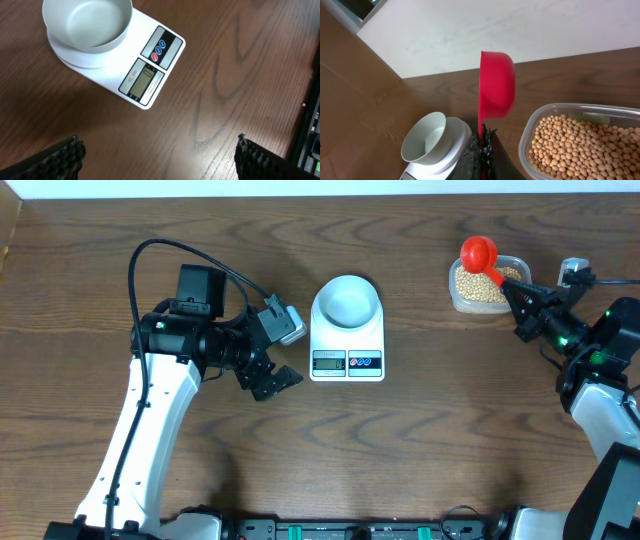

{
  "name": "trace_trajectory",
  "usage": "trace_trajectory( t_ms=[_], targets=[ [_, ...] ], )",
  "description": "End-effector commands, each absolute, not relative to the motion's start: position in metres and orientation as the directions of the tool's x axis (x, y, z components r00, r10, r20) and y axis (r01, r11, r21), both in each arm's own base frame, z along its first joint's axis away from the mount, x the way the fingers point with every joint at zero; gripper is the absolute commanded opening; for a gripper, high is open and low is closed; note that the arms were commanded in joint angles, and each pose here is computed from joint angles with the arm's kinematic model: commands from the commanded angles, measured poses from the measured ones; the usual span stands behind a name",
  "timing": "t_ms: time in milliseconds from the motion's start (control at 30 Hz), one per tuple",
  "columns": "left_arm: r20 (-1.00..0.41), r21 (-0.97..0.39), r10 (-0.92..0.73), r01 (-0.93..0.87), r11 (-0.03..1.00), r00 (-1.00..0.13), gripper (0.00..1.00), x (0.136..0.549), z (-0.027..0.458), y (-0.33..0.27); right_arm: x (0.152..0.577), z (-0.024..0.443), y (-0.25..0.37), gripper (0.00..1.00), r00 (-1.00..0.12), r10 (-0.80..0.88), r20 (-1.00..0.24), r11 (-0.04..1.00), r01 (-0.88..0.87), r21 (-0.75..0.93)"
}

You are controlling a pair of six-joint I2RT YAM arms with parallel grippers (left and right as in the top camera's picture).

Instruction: Scoop item into bowl and weigh 50g on scale

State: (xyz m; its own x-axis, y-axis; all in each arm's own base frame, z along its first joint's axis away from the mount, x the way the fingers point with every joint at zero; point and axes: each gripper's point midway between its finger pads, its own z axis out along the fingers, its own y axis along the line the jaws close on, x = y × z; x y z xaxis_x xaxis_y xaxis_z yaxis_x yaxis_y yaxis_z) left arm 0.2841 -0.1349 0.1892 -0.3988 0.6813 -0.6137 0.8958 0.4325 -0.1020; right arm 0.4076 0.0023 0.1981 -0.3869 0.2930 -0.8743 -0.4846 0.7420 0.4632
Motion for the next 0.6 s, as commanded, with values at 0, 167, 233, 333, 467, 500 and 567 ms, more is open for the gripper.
trace_trajectory(
  t_ms=[0,167,233,333,467,500,567],
  targets=[
    [-0.617,-0.109,0.674,0.892,0.438,-0.407,0.98,0.287,0.1913,-0.1351,0.4068,0.1926,0.0041,0.01,-0.4,0.296,-0.867,0.739,-0.48,0.474],
    [-0.616,-0.134,0.646,0.868,0.478,-0.451,0.98,0.2899,0.1922,-0.1353,0.4067,0.1926,0.0042,0.01,-0.4,0.297,-0.867,0.738,-0.48,0.474],
    [-0.607,-0.14,0.642,0.858,0.495,-0.469,0.98,0.2903,0.1912,-0.1338,0.4067,0.1926,0.0042,0.01,-0.4,0.297,-0.867,0.738,-0.48,0.474],
    [-0.601,-0.142,0.641,0.854,0.501,-0.477,0.98,0.29,0.1906,-0.1328,0.4067,0.1926,0.0042,0.01,-0.4,0.297,-0.867,0.738,-0.48,0.474],
    [-0.609,-0.129,0.639,0.854,0.505,-0.47,0.98,0.2879,0.1959,-0.131,0.4067,0.1926,0.0042,0.01,-0.4,0.297,-0.867,0.738,-0.48,0.474],
    [-0.613,-0.122,0.639,0.854,0.505,-0.465,0.98,0.2879,0.1975,-0.1299,0.4067,0.1926,0.0042,0.01,-0.4,0.297,-0.867,0.738,-0.48,0.474],
    [-0.617,-0.116,0.634,0.851,0.513,-0.466,0.98,0.2882,0.1997,-0.1265,0.4067,0.1926,0.0042,0.01,-0.4,0.297,-0.867,0.738,-0.48,0.474]
  ],
)
